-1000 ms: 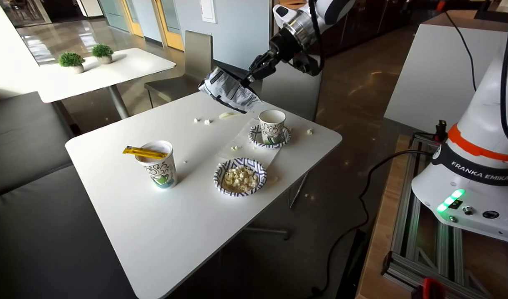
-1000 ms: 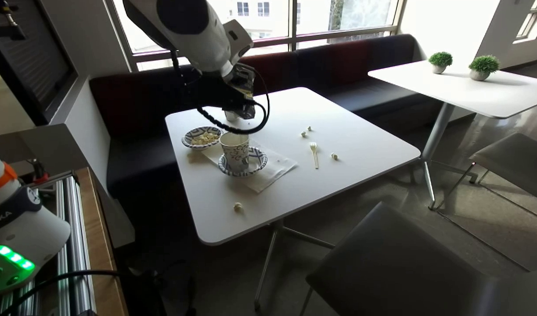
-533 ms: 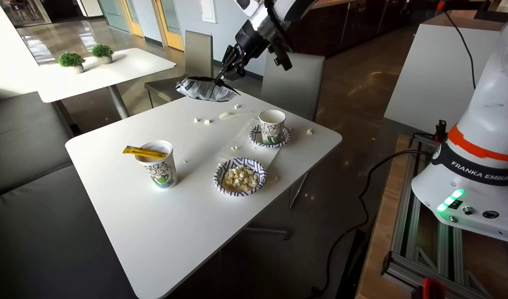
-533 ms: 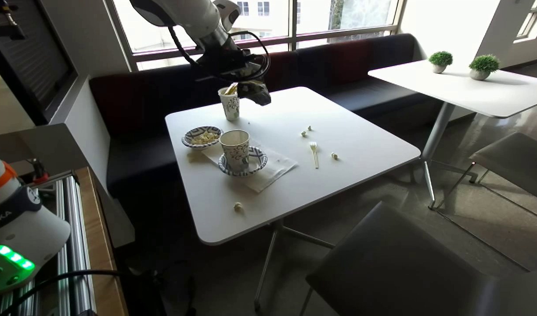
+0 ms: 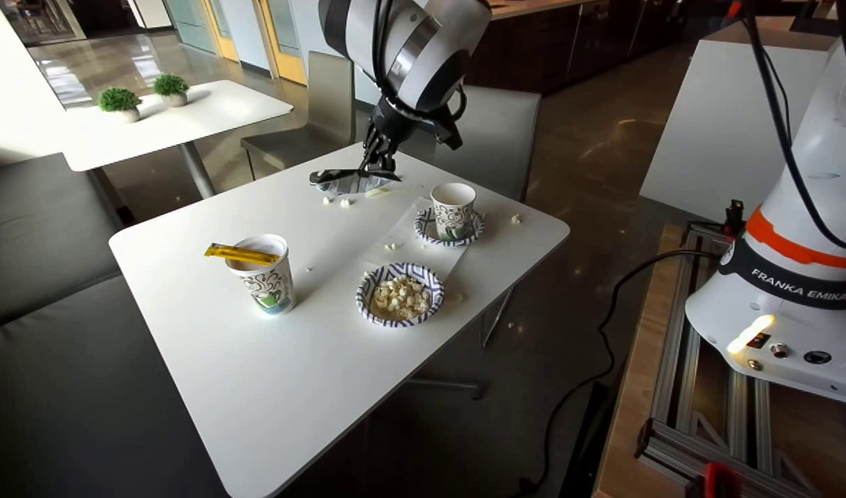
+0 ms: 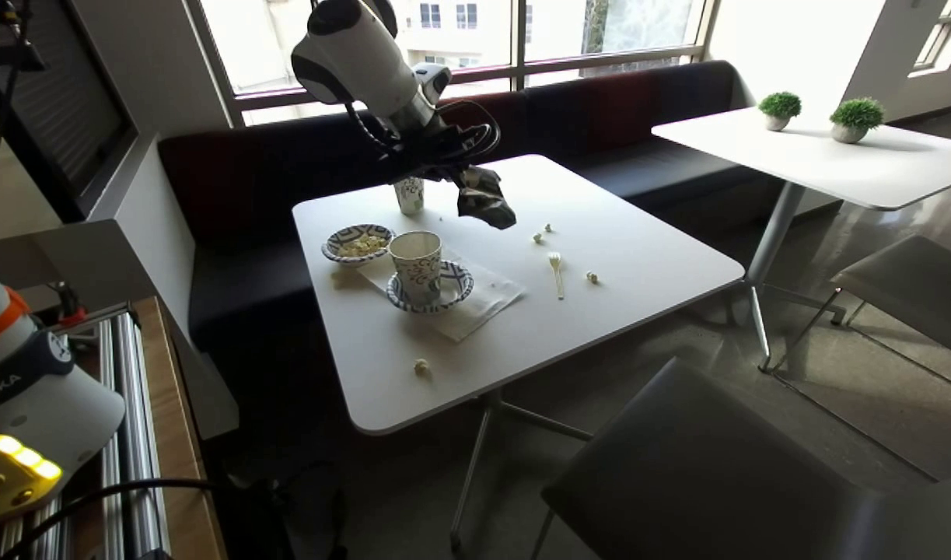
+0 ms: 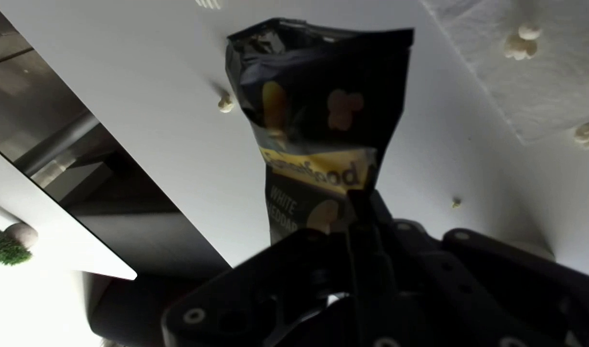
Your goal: Pour the contents in the black packet into the coffee cup on the right.
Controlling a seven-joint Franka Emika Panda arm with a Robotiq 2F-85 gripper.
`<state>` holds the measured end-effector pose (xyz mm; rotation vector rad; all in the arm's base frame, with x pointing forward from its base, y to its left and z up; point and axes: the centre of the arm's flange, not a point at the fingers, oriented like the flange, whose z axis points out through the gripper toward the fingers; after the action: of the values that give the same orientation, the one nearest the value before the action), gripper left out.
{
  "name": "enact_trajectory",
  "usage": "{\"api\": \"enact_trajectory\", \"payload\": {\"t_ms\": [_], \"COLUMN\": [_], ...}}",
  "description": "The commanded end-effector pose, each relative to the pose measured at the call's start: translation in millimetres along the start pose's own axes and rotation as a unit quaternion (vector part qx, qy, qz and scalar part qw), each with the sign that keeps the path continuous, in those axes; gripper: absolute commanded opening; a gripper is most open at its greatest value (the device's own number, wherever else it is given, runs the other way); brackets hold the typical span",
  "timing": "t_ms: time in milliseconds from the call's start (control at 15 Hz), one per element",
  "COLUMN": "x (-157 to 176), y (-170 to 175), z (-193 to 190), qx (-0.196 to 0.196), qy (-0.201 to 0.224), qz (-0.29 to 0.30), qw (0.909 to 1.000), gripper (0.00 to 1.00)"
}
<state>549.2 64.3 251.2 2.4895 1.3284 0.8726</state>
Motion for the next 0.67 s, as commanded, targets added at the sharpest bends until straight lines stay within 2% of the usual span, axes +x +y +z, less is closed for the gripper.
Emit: {"api": "enact_trajectory", "payload": {"t_ms": [0,267,333,400,467,600], "x": [0,-7,-8,-6,-8,-18], "y": [0,-8,-10,-10,-13,-25], "z": [43,63,66,61,62,64], "qx": [-0.012,-0.004,-0.001,0.021,0.028,0.086], "qy": [-0.043,-0.073,-0.066,-0.089,-0.090,-0.093], "qz": [-0.013,-0.010,-0.008,0.001,0.004,0.021], "qw": [0.9989,0.9973,0.9978,0.9958,0.9955,0.9917], "gripper": [0.00,0.00,0.26,0.28,0.34,0.49]}}
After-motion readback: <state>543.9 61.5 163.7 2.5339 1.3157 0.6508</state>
